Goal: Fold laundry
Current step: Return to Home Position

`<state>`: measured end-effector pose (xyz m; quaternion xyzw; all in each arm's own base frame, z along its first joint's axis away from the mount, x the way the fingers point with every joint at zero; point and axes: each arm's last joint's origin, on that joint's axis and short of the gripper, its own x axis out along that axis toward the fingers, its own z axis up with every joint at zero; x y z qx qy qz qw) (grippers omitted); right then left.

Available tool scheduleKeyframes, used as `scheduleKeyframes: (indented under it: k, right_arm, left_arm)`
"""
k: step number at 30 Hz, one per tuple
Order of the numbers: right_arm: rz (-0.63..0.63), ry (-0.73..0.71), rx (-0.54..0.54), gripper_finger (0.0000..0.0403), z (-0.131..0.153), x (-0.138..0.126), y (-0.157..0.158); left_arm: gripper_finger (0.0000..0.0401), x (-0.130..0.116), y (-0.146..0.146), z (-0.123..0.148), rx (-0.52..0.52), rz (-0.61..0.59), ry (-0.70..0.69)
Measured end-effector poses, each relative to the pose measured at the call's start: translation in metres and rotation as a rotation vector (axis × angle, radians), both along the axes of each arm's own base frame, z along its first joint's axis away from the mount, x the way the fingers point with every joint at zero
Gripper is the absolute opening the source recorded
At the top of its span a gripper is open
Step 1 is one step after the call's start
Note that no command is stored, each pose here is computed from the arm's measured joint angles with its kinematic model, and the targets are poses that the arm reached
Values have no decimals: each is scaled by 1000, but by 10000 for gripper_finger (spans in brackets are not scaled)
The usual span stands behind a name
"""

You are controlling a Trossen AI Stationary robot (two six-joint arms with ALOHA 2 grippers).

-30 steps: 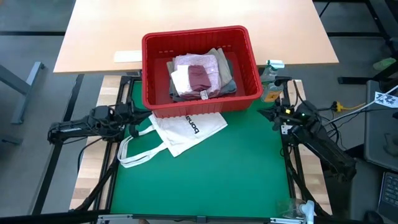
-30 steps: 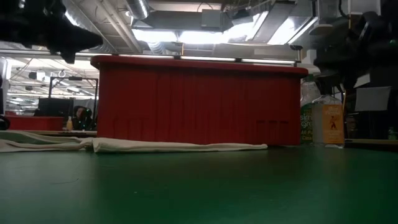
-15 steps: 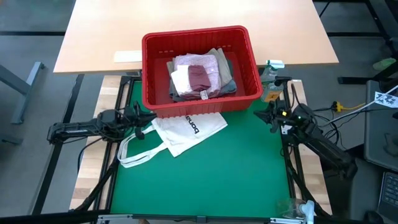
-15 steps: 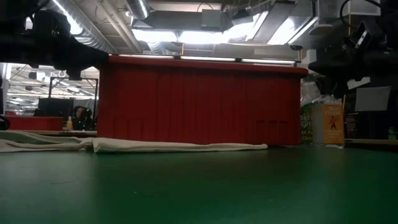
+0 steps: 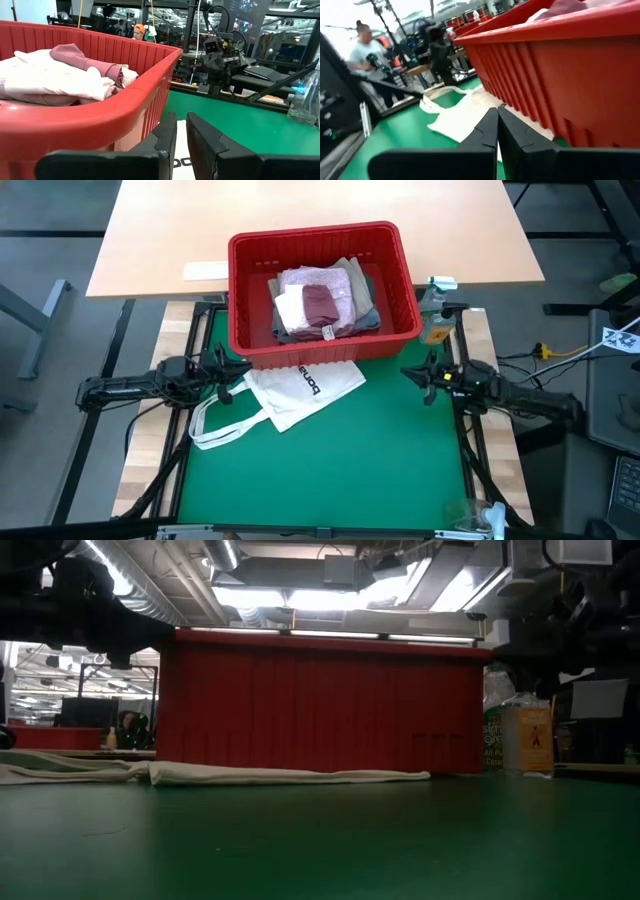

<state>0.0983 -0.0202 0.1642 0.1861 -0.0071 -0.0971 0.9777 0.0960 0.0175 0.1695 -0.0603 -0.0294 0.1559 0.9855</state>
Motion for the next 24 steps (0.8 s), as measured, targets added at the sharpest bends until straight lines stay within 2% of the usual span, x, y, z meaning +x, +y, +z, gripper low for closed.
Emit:
scheduleKeyframes:
  k: [7,16,24]
  right_arm:
    - [15,79,-83,5,-5,7,11]
    - [109,129,-76,5,-10,9,15]
    - [116,129,-76,5,-10,9,15]
  left_arm:
    - [39,0,0,0,0,0,0]
    - [39,0,0,0,0,0,0]
    - [39,0,0,0,0,1,0]
